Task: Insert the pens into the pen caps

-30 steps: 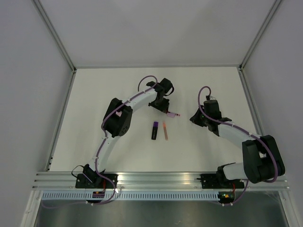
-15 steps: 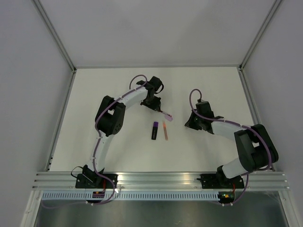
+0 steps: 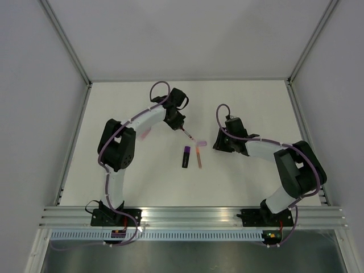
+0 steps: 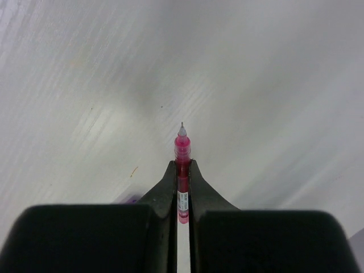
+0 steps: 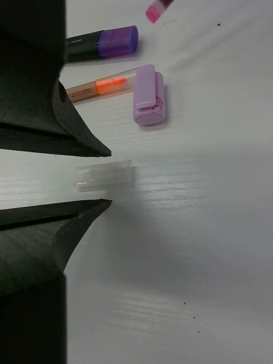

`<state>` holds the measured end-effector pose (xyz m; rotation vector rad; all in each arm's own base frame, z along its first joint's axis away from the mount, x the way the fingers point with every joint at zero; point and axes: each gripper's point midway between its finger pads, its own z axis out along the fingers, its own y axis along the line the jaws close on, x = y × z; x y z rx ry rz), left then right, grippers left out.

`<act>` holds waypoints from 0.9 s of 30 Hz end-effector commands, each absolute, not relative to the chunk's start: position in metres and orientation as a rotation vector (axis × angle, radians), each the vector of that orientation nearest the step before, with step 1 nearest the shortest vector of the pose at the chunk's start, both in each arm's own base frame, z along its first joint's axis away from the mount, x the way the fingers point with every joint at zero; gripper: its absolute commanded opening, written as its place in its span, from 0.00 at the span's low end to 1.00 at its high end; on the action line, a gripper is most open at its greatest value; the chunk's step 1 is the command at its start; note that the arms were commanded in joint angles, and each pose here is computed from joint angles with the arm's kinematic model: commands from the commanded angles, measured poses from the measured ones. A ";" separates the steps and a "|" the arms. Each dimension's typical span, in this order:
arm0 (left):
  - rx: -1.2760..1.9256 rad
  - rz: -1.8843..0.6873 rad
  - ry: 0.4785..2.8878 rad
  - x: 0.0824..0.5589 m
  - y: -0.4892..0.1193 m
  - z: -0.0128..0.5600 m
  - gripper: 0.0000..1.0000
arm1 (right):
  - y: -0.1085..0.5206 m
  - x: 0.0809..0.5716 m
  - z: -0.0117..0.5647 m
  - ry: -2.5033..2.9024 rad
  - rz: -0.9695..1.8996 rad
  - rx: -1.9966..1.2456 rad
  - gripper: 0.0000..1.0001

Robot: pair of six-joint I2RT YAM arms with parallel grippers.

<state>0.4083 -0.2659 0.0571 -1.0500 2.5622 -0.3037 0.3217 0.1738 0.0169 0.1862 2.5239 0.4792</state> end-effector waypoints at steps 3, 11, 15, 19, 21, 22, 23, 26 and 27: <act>-0.757 -0.418 2.469 0.413 -0.261 0.110 0.02 | 0.162 0.315 0.012 2.555 0.385 0.137 0.45; -0.464 -0.664 2.509 0.364 -0.277 0.123 0.02 | 0.178 0.315 0.080 2.342 0.553 -0.012 0.52; -0.273 -0.790 2.430 0.345 -0.293 0.148 0.02 | 0.217 0.290 0.134 2.148 0.806 -0.252 0.58; -0.153 -0.875 2.377 0.324 -0.306 0.169 0.02 | 0.251 0.266 0.165 2.027 0.938 -0.446 0.62; -0.092 -0.912 2.380 0.312 -0.314 0.169 0.02 | 0.261 0.259 0.167 2.019 0.941 -0.498 0.63; -0.081 -0.927 2.371 0.309 -0.316 0.173 0.02 | 0.265 0.257 0.163 2.033 0.931 -0.511 0.63; -0.066 -0.941 2.378 0.304 -0.319 0.172 0.02 | 0.267 0.258 0.163 2.033 0.924 -0.516 0.63; -0.032 -0.977 2.371 0.294 -0.327 0.173 0.02 | 0.279 0.254 0.155 2.051 0.938 -0.551 0.63; -0.019 -0.987 2.369 0.290 -0.331 0.173 0.02 | 0.281 0.253 0.154 2.054 0.941 -0.558 0.63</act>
